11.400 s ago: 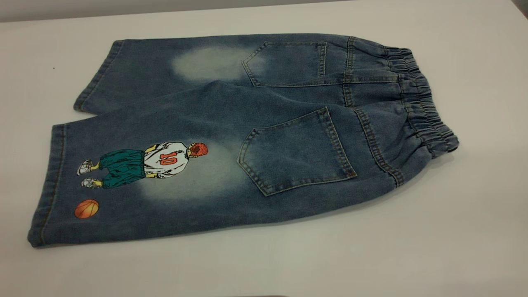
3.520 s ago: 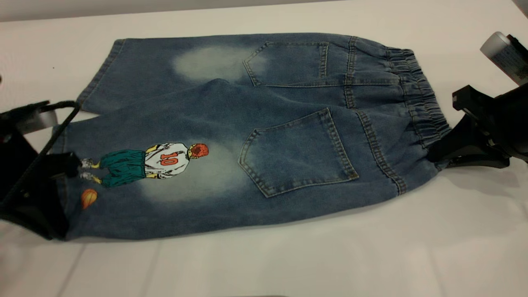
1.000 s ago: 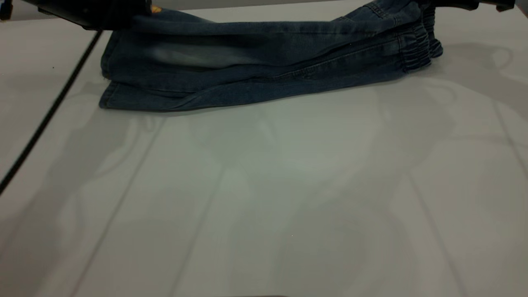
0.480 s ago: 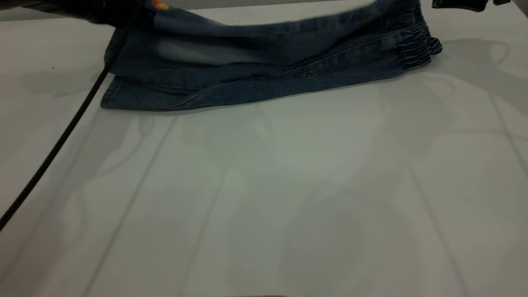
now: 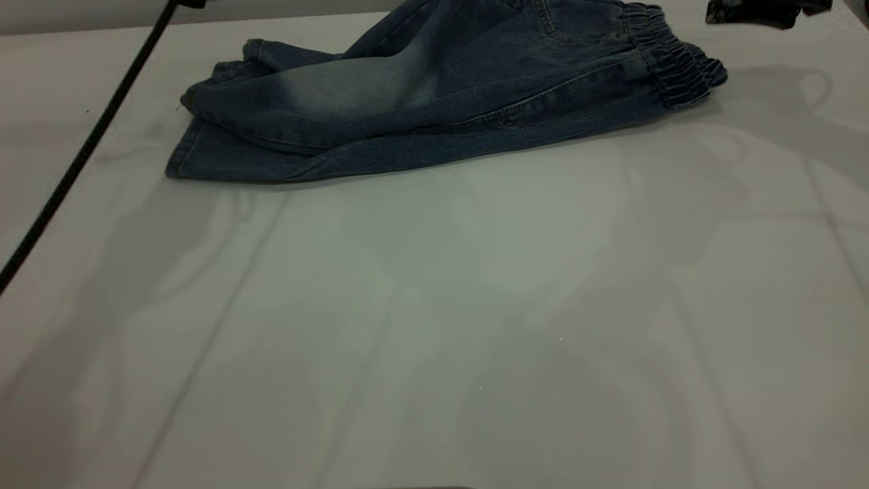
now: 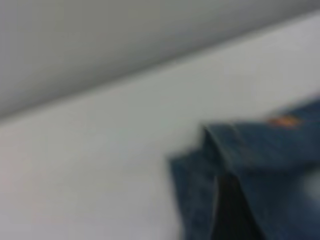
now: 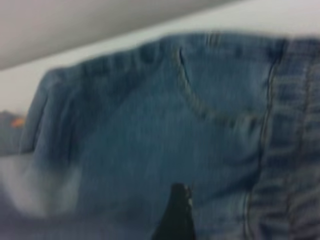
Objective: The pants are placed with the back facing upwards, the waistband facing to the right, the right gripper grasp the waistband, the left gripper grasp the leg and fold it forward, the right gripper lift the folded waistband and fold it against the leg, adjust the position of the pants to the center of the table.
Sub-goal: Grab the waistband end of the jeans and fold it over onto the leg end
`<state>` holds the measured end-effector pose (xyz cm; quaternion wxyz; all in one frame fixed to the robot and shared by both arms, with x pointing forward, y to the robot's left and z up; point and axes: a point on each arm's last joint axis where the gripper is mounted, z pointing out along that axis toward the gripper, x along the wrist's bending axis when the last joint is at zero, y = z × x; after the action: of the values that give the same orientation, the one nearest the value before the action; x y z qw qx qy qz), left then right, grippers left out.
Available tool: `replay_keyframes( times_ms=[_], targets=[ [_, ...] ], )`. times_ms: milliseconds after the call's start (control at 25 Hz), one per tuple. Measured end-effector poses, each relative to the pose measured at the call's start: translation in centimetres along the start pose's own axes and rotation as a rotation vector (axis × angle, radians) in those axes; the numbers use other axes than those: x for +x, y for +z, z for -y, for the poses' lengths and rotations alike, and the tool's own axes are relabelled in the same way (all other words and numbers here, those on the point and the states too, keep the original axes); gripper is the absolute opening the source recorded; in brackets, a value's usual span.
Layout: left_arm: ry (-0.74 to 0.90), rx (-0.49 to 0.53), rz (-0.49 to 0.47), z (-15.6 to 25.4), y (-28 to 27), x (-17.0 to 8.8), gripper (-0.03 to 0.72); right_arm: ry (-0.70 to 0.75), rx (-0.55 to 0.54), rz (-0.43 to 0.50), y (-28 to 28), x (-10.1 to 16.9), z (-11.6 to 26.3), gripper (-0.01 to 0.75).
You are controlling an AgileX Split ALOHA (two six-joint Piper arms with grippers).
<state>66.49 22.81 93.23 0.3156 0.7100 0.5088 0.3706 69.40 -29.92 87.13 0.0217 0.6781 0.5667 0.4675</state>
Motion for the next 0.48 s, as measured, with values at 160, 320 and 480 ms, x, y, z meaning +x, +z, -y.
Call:
replay_keyframes(
  times_ms=[160,320,480],
  targets=[
    [-0.013,0.192,0.173,-0.1,-1.8,-1.1,0.38,0.017,0.103,0.04,0.0,-0.3,0.9,0.591],
    [-0.007,0.337,0.3,0.1,-2.4,-2.0,0.38,-0.054,0.123,0.152,-0.1,-1.4,1.1,0.591],
    [-0.005,0.346,0.315,-0.2,-2.4,-2.1,0.38,-0.115,0.105,0.233,-0.1,-2.4,0.9,0.591]
  ],
)
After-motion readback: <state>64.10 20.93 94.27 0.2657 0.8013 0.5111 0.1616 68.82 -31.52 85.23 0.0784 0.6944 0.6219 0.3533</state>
